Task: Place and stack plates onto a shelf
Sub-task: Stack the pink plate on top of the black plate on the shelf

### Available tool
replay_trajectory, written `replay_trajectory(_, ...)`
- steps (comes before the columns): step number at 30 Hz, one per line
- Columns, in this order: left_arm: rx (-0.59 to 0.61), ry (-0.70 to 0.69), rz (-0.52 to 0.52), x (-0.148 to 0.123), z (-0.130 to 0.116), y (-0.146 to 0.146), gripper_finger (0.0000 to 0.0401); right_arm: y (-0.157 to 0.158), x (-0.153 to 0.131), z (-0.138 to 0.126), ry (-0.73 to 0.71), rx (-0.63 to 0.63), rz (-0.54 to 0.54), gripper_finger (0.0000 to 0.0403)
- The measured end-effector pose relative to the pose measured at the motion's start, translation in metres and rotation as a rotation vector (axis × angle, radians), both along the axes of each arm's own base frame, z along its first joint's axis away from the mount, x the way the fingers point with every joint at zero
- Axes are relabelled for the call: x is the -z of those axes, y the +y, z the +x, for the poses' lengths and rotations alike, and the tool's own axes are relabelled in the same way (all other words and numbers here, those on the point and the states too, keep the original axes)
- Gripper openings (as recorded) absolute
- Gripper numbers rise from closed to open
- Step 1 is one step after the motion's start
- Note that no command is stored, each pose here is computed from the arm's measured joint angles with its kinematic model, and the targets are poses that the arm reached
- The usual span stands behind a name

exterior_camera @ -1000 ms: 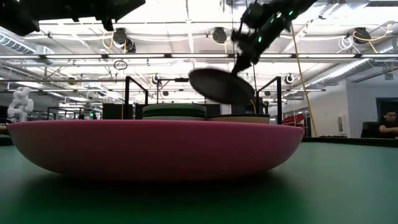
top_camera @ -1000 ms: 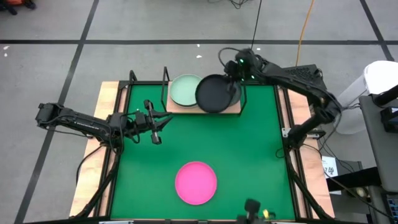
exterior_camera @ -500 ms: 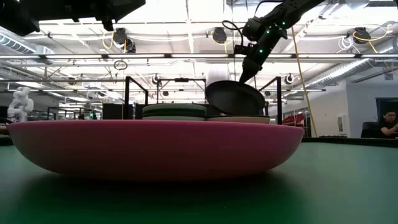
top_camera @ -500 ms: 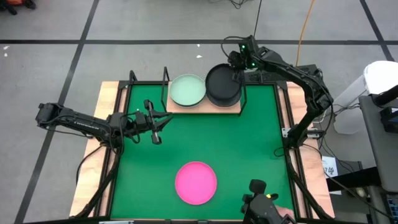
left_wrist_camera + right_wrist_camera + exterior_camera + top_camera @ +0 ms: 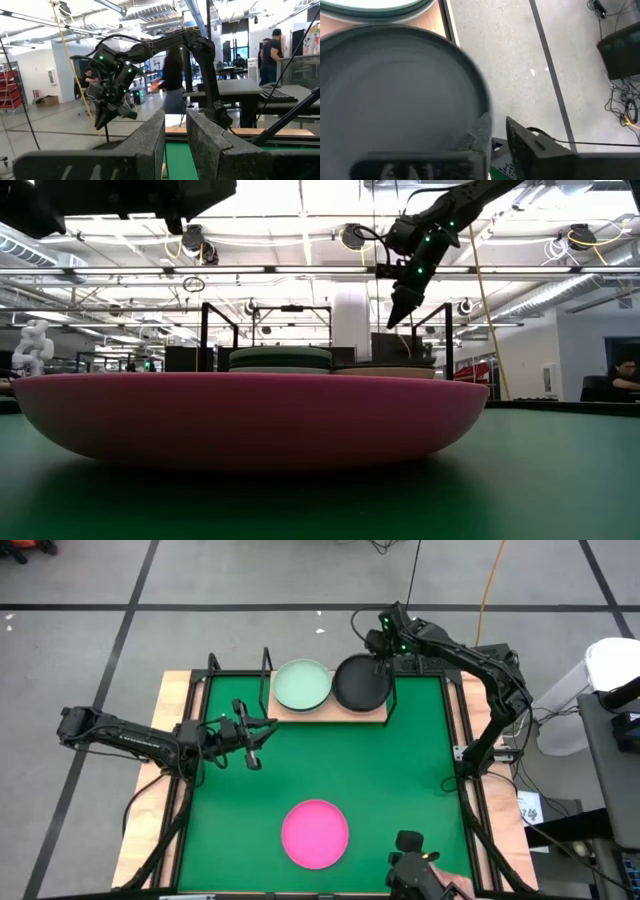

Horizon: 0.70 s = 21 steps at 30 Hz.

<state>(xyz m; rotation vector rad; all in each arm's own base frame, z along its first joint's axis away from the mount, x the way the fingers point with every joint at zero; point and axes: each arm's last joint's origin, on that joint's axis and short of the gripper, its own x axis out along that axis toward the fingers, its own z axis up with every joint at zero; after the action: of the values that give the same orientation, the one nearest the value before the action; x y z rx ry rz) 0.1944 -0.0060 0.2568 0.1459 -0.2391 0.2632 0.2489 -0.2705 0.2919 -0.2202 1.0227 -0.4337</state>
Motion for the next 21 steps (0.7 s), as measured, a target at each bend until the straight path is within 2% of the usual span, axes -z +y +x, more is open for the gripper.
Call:
replay_trajectory(7,0.000,0.000,0.002,0.000,0.000,0.000,0.0084,0.001,-0.002,0.005,-0.020,-0.009,-0.019,0.0088)
replay_trajectory(12,0.000,0.000,0.003,0.000,0.000,0.000,0.0084,0.013,-0.010,0.012,-0.053,-0.040,-0.044,0.0108)
replay_trajectory(21,0.005,-0.001,0.002,0.000,0.000,-0.001,0.0084,0.080,-0.059,0.014,-0.158,-0.139,-0.054,0.0096)
